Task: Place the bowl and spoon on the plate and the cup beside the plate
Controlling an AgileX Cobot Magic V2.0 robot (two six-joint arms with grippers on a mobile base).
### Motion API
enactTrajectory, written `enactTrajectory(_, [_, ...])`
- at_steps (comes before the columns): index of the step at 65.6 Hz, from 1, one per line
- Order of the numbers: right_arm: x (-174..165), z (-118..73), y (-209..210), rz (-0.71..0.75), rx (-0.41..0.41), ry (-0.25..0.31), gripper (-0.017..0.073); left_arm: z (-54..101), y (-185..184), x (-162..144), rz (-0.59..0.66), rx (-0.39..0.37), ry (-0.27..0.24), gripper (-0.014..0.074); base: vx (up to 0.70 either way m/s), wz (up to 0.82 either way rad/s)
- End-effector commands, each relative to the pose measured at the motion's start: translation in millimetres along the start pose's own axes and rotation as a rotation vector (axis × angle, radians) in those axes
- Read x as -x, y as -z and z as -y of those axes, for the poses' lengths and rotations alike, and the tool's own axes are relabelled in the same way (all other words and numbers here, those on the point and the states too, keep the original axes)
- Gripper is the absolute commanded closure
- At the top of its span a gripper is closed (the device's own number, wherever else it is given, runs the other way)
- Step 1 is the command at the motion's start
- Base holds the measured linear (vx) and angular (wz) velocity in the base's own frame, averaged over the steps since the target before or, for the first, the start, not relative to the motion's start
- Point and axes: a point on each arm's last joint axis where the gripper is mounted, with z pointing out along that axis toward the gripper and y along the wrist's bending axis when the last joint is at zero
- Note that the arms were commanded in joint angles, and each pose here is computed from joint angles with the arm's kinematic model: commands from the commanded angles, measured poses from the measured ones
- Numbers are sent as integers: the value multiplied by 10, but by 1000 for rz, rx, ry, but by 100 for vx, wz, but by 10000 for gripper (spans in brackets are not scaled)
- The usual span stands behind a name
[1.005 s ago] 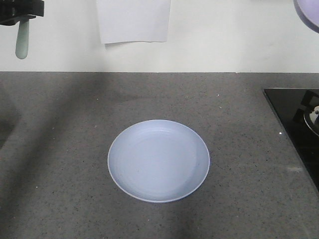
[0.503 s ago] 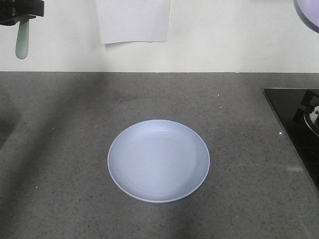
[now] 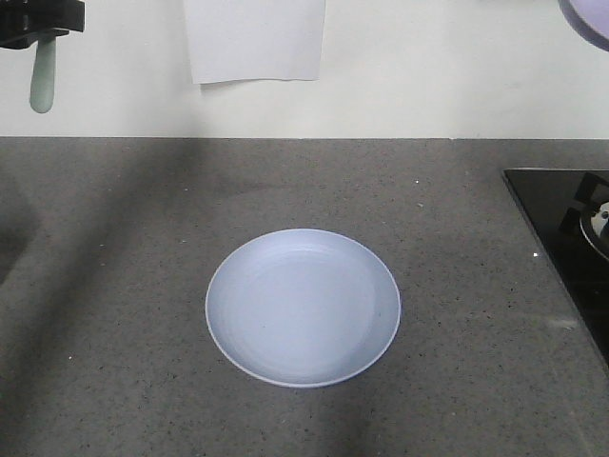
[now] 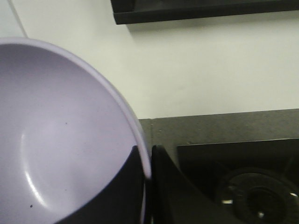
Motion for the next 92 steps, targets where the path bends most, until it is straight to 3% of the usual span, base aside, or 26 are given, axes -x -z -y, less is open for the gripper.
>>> enactTrajectory(1, [147,-105,92,121,109,-53,566,39,189,160,125,-12,6,600,0,0])
enactTrajectory(14, [70,-248,-183,16,304,-15,566,34,189,196,165,-8,5,600,0,0])
enactTrajectory(31, [-227,-374,-805,-266,521,34,566,32,191,228,201,-5,6,600,0,0])
enactTrajectory(42, [-511,-584,-1264,-437,538,94,566,43,192,229,203,-20,22,600,0,0])
enactTrajectory(62, [-1111,-1327,-1774,-642,582,285,566,44,188,211,182,-20,20,600,0,0])
enactTrajectory(80, [-1497,-1609,-2047,-754,605,328,566,47,183,179,147,-24,20,600,0,0])
enactTrajectory(92, [-1709,-1688,-2149,-833,595,392,564,47,183,179,147,-24,20,600,0,0])
